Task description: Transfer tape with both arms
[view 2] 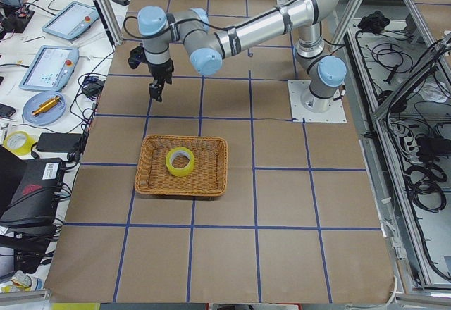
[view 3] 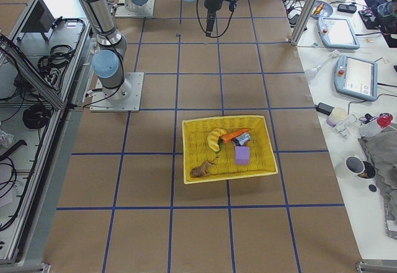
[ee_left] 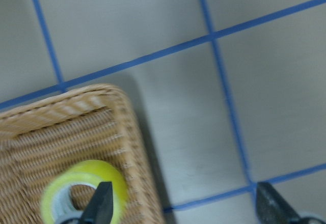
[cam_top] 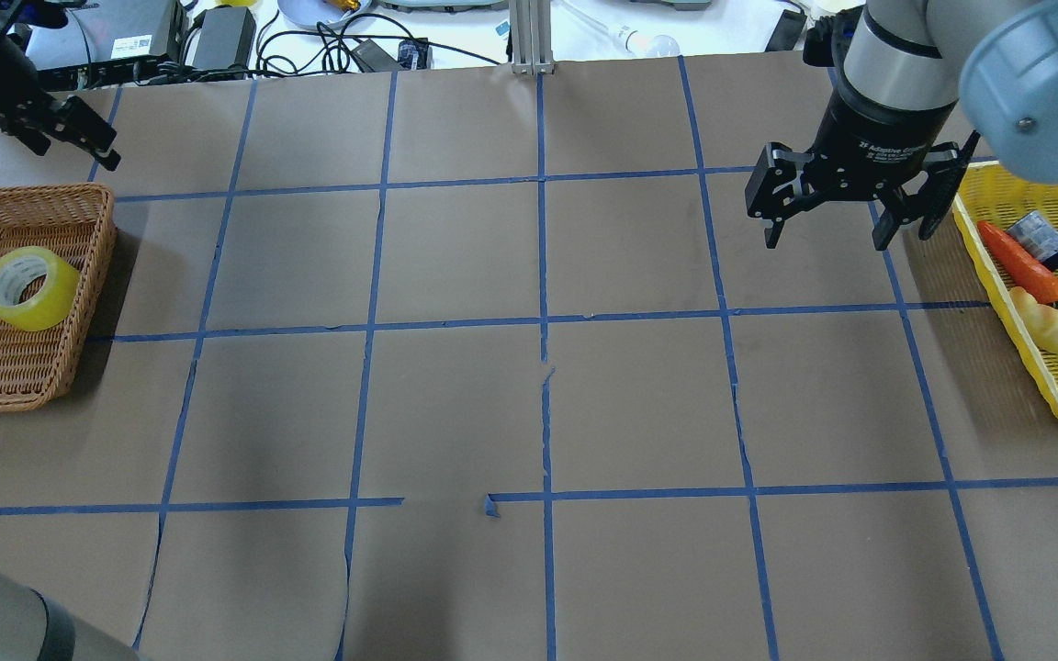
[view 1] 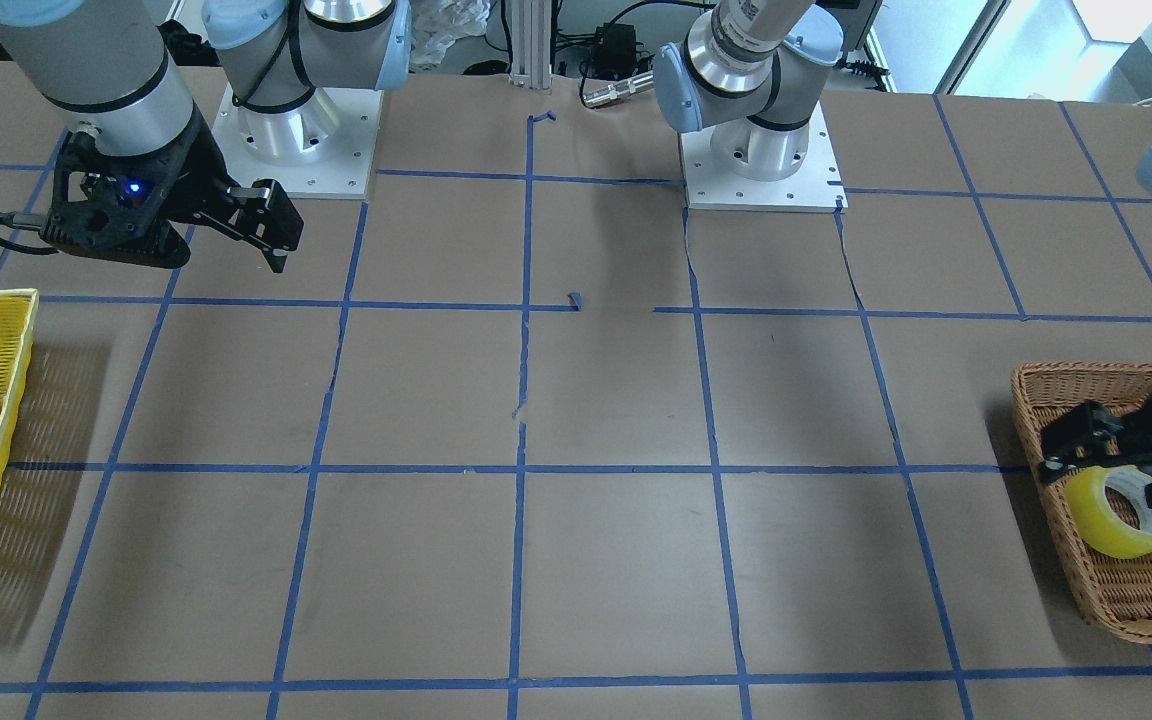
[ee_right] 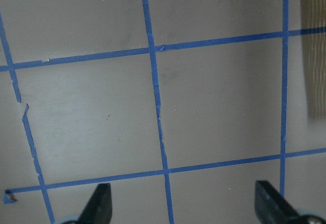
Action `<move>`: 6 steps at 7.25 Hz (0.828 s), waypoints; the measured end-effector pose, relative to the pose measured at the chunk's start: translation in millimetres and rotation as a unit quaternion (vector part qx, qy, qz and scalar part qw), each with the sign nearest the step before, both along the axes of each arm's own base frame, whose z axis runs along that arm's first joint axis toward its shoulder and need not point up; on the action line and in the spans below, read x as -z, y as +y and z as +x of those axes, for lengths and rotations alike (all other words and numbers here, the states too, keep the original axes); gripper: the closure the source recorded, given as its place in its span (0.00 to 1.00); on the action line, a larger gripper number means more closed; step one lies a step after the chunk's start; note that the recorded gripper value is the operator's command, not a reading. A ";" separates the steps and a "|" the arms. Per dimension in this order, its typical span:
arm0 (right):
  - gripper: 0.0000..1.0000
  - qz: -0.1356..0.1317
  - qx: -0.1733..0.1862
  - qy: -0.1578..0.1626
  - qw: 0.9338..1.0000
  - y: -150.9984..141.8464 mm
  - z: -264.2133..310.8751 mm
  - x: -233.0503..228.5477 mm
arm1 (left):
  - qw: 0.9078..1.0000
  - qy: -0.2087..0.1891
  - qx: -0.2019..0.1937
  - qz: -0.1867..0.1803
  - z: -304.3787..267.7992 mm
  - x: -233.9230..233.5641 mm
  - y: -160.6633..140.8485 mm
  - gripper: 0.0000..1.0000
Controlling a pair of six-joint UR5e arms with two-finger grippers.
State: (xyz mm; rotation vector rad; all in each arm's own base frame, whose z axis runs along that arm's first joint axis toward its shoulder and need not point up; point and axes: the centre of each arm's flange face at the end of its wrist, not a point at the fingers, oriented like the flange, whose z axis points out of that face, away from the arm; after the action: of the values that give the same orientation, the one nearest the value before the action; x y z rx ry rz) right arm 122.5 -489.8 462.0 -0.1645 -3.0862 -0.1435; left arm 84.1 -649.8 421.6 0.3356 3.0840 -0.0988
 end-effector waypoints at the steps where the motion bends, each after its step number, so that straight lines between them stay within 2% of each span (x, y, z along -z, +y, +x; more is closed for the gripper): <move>1: 0.00 0.001 0.000 0.000 1.000 -0.2 -0.2 1.0 | 1.000 -0.001 -0.019 -0.002 -75.4 -21.8 13.0 0.00; 3: 0.00 -0.002 -0.002 0.000 1.000 -1.0 -0.5 3.7 | 0.999 -0.007 -0.032 -0.001 -177.4 -60.3 62.0 0.00; 5: 0.00 -0.019 -0.006 -0.004 1.000 -3.2 1.4 -2.4 | 0.998 -0.006 -0.051 0.024 -200.9 -90.9 112.3 0.00; 6: 0.00 -0.024 -0.010 -0.005 1.000 -2.9 2.6 -5.4 | 0.997 -0.005 -0.078 0.029 -205.4 -99.5 125.7 0.00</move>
State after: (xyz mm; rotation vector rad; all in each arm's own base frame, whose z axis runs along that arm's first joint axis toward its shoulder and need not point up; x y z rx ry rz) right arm 125.2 -492.7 467.4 -0.1349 -3.1011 -0.0710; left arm -121.3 -524.1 521.2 0.0968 3.0939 -0.0030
